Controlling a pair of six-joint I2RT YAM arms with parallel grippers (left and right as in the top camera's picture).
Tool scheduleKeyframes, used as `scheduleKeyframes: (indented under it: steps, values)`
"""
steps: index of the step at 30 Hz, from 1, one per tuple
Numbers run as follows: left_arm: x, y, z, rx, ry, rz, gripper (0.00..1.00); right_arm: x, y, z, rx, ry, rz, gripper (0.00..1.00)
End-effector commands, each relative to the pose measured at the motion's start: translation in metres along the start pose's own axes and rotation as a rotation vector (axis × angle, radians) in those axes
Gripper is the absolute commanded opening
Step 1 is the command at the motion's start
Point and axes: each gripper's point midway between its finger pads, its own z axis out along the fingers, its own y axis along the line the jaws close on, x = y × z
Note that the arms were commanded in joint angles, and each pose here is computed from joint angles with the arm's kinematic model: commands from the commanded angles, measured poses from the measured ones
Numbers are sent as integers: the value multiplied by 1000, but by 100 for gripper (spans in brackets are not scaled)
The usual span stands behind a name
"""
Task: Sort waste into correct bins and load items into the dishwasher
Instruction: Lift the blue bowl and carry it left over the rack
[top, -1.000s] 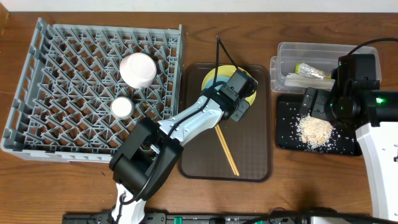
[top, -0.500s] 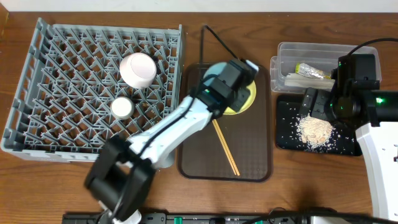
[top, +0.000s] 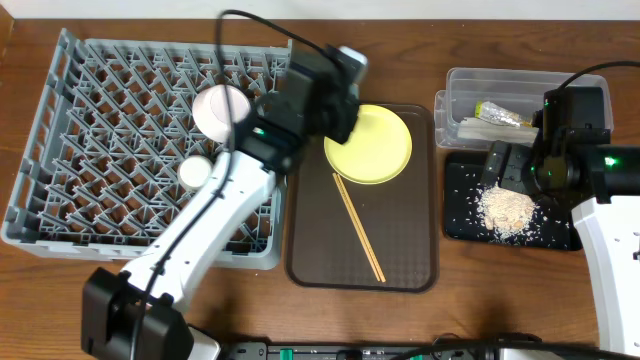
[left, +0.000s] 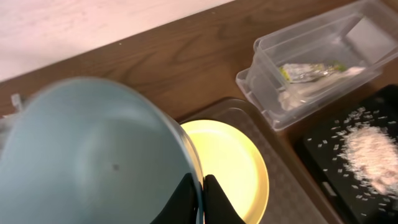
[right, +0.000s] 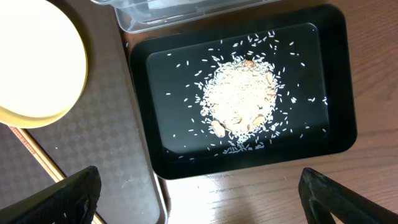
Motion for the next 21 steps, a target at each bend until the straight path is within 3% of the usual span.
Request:
scheduleKeyframes:
  steps: [1, 10, 21]
  values:
    - [-8, 10, -16, 157, -27, -104, 8, 0, -4, -2, 15, -6, 22, 99]
    - [-15, 53, -53, 353, -64, -368, 7, 0, -4, -2, 15, -4, 18, 99]
    - [-13, 121, -82, 283, -130, -498, 7, 0, -4, -2, 15, -3, 19, 99]
